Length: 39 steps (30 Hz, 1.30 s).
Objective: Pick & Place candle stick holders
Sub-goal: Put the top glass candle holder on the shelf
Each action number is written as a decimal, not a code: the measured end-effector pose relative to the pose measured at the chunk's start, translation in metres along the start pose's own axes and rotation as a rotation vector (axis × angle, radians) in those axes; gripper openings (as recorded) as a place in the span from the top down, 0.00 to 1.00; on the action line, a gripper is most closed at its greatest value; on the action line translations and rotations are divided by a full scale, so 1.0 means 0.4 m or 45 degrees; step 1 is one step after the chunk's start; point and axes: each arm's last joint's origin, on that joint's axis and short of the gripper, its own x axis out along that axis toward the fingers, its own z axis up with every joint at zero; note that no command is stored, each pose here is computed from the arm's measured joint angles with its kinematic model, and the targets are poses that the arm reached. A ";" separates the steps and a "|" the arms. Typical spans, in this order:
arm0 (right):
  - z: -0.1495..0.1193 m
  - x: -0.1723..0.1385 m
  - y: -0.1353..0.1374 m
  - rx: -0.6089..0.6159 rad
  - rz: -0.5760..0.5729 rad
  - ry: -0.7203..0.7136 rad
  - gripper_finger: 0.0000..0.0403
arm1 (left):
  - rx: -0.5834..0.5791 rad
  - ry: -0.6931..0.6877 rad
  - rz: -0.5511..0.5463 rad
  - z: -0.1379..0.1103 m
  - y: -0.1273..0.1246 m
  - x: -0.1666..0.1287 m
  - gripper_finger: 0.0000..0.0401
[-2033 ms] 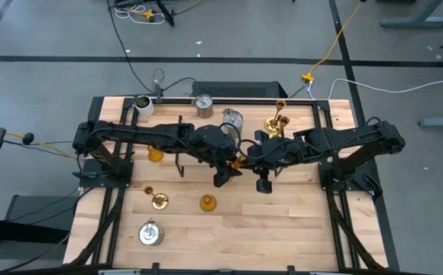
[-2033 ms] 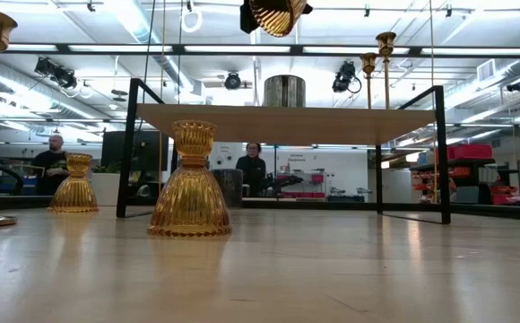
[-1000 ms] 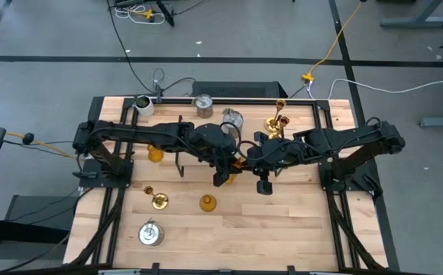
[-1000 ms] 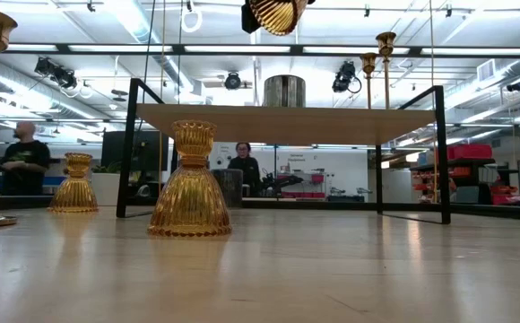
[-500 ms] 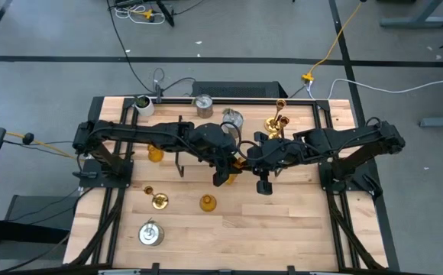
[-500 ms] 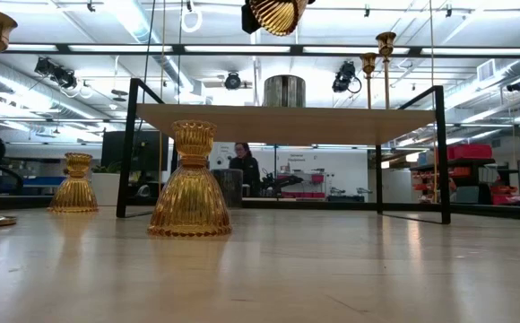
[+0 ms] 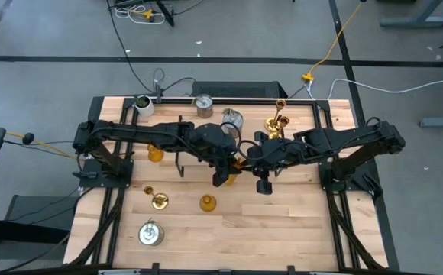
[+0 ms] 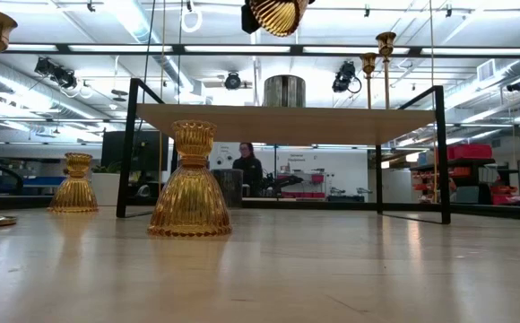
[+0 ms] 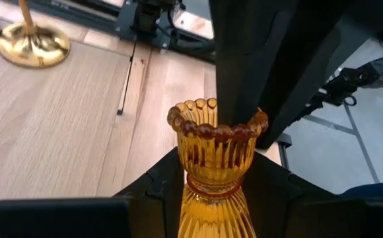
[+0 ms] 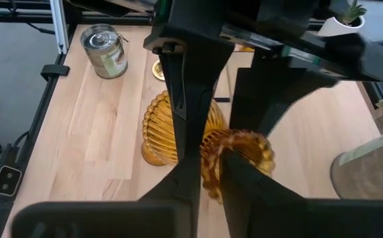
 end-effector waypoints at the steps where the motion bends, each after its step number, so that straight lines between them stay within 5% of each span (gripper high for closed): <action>1: 0.001 0.000 0.000 0.001 -0.003 -0.003 0.86 | -0.002 0.010 0.003 -0.002 0.001 0.000 0.67; 20: 0.015 -0.060 -0.009 0.045 0.021 -0.134 0.52 | 0.006 -0.009 -0.025 0.004 -0.007 -0.021 0.67; 33: 0.033 -0.111 -0.015 0.083 0.042 -0.286 0.54 | 0.080 -0.133 0.118 0.025 -0.024 -0.142 0.67; 39: 0.034 -0.111 -0.015 0.080 0.043 -0.289 0.56 | 0.137 -0.166 0.290 0.023 -0.023 -0.201 0.67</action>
